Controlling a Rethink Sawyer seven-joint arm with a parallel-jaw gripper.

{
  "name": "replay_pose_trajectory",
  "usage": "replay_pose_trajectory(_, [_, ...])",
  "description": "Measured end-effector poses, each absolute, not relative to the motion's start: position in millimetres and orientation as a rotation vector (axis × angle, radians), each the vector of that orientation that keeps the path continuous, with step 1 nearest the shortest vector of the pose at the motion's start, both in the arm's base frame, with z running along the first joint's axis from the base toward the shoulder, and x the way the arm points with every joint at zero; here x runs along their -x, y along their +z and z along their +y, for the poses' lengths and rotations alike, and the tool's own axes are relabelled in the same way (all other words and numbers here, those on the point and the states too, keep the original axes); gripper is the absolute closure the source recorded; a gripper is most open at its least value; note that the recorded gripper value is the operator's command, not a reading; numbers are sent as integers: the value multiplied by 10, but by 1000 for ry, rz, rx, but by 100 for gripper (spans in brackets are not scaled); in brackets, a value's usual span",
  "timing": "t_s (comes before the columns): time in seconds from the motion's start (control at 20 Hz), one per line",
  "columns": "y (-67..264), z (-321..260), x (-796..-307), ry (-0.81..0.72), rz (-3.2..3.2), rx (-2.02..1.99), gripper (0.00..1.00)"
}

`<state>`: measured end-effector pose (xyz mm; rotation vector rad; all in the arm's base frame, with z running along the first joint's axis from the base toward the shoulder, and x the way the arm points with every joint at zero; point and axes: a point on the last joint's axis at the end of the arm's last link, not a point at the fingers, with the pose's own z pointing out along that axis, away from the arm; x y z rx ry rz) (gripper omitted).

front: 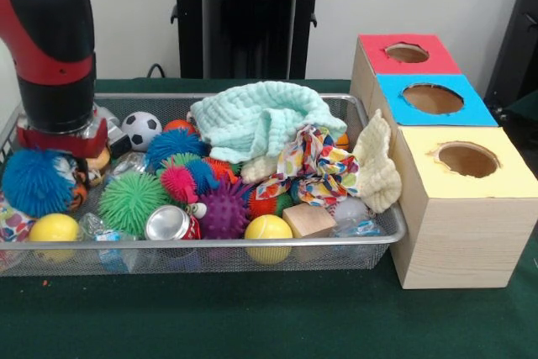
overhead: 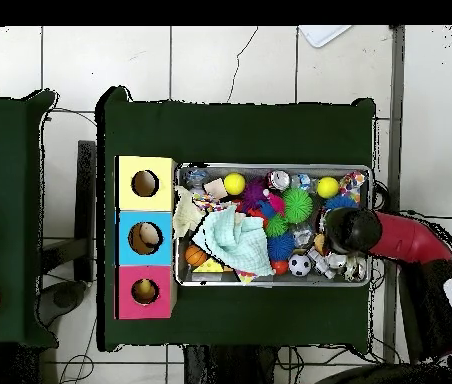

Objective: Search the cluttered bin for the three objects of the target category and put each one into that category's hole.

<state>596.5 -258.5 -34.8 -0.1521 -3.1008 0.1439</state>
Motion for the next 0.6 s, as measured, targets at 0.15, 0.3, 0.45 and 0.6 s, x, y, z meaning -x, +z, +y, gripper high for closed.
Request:
replay_pose_trajectory(0.15, [-92,-2444,-5989,147,-3107,133,100])
replay_pose_trajectory(0.3, [316,-2167,-6069,145,-3106,106,100])
replay_pose_trajectory(0.45, [712,-1828,-6179,141,-3098,74,100])
replay_pose_trajectory(0.6, [953,-1579,-6261,137,-3097,47,100])
